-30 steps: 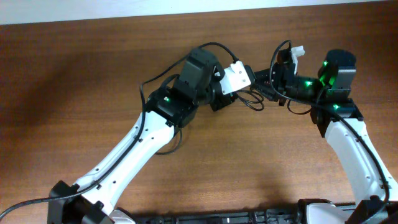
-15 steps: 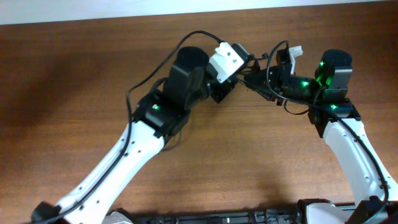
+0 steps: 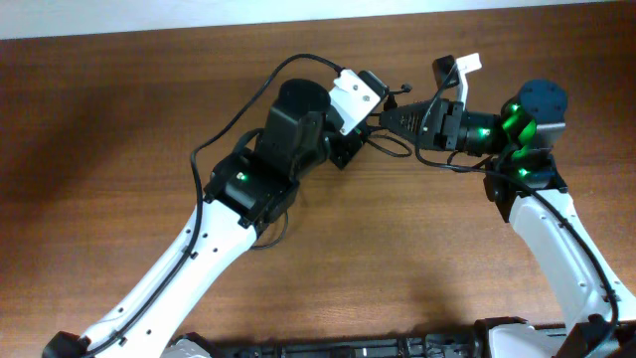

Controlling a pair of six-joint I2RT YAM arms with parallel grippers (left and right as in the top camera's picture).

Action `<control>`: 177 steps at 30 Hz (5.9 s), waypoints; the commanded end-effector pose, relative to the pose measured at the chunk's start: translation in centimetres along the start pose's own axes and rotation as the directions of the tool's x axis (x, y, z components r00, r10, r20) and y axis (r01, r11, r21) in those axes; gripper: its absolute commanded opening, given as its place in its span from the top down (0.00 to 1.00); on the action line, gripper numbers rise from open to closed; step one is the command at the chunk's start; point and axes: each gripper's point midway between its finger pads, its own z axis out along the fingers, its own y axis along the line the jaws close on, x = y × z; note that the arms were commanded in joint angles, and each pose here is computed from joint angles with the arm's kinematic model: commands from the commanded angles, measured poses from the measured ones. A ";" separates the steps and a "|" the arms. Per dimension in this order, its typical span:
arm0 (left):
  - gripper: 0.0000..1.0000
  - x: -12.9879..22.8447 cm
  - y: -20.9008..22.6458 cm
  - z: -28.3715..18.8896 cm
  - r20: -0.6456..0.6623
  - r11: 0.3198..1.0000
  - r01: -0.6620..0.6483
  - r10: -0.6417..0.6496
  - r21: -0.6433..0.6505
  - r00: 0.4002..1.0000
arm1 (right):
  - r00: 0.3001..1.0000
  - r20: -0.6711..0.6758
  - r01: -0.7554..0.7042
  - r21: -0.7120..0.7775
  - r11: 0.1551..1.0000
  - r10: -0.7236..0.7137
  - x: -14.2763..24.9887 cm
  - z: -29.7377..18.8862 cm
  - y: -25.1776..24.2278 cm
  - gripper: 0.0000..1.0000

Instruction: Untangle cables

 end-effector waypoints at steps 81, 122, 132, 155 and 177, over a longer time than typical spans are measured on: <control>1.00 -10.7 0.7 -7.0 0.189 0.385 0.856 -0.922 0.346 0.338 | 0.919 -0.012 0.292 0.693 0.659 -0.394 2.5 -7.2 -4.8 0.01; 1.00 -9.2 4.4 -7.7 0.304 0.370 0.899 -0.906 0.234 0.294 | 0.948 -0.150 0.316 0.352 0.881 -0.281 5.7 -6.0 -7.8 0.01; 1.00 -12.9 -0.4 -8.6 0.270 0.393 0.835 -0.913 0.384 0.306 | 0.846 -0.193 0.533 0.315 0.785 -0.497 3.6 -0.7 -6.4 0.02; 0.21 0.8 10.3 -13.7 0.700 0.160 0.863 -0.524 -0.480 0.486 | 0.941 -0.220 0.332 0.467 0.820 -0.255 6.3 -0.4 -9.0 0.96; 0.01 15.2 7.4 -7.3 -0.159 0.518 0.353 -0.707 -0.779 0.689 | 0.977 0.177 -0.210 0.896 0.392 0.119 7.0 -8.1 -17.6 0.16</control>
